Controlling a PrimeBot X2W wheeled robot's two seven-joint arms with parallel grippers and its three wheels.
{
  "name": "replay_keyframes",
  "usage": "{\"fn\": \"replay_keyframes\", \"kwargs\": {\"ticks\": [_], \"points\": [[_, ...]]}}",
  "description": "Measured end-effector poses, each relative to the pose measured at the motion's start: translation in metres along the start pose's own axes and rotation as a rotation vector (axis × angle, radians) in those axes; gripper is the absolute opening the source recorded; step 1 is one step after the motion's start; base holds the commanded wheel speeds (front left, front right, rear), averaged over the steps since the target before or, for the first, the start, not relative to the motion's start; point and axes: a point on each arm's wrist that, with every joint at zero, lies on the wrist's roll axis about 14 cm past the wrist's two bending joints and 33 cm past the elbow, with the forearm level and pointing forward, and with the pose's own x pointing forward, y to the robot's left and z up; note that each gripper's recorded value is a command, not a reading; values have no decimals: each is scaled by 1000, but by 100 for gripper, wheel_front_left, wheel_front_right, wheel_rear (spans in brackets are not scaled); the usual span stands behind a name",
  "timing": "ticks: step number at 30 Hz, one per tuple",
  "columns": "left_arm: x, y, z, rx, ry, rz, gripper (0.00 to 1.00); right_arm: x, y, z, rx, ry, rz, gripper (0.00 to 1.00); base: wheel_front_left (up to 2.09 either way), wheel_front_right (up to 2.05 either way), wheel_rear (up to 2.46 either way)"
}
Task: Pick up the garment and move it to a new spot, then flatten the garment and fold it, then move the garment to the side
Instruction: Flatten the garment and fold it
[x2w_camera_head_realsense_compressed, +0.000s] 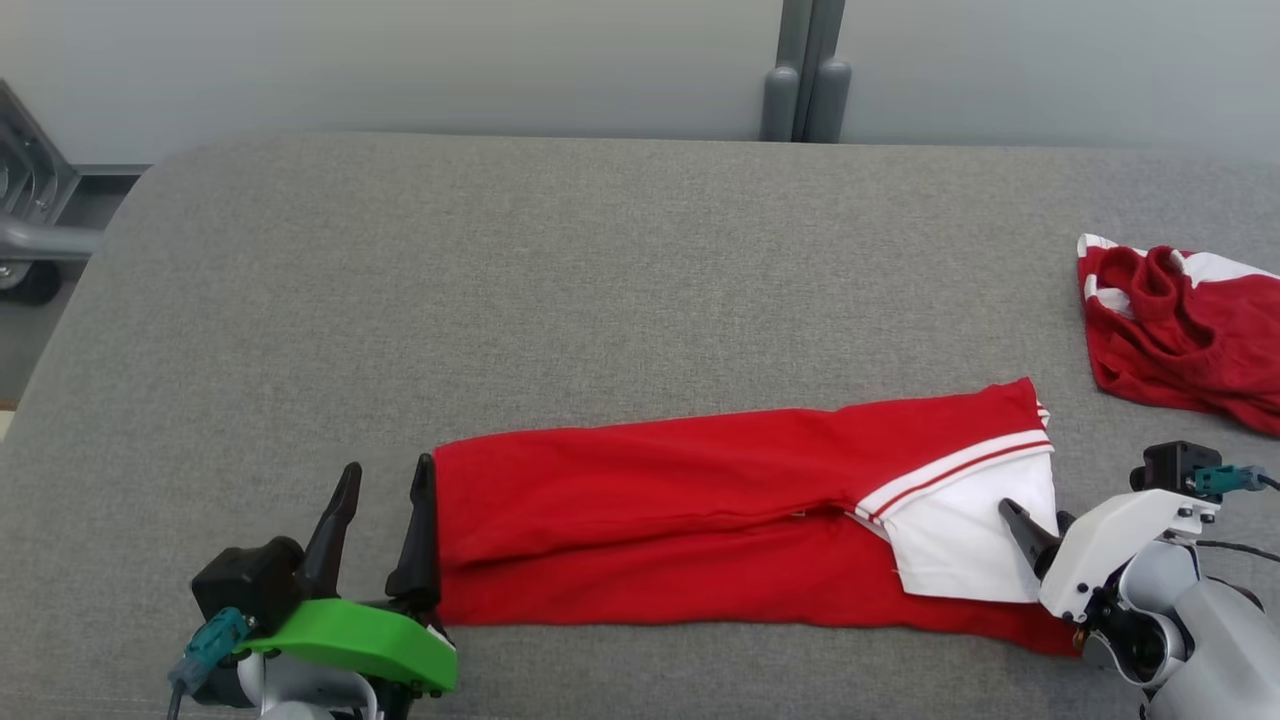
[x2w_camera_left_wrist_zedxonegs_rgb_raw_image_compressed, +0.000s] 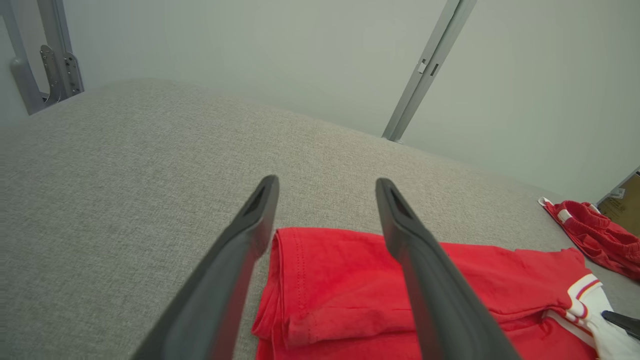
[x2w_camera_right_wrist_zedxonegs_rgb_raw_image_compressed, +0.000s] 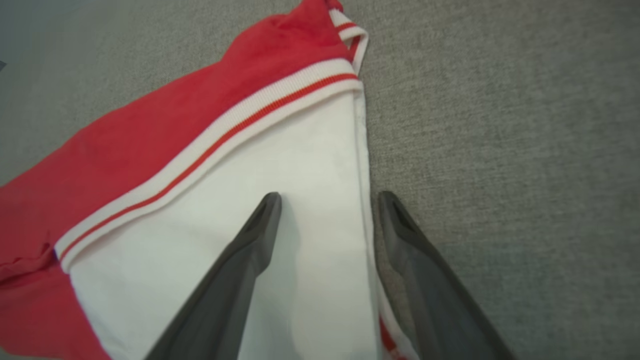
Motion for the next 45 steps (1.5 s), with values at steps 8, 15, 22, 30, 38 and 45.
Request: {"fn": "replay_keyframes", "kwargs": {"ticks": [8,15,22,30,38,45], "points": [[-4,13,0,0,2,46,100,9,9,0,-23,46,25,48,0,0,0],[-4,14,3,2,-6,49,100,11,22,-2,-30,64,64,0,0,0,0],[-7,19,6,1,-15,64,100,8,23,18,-36,4,69,0,0,0,0],[-5,10,5,-1,-14,35,100,-4,-2,56,-59,-93,27,0,0,0,0],[3,-4,6,11,-16,-12,100,-26,-42,90,-93,-178,-61,0,0,0,0],[4,-15,5,7,-7,-42,100,-35,-42,101,-114,-214,-55,0,0,0,0]]}}
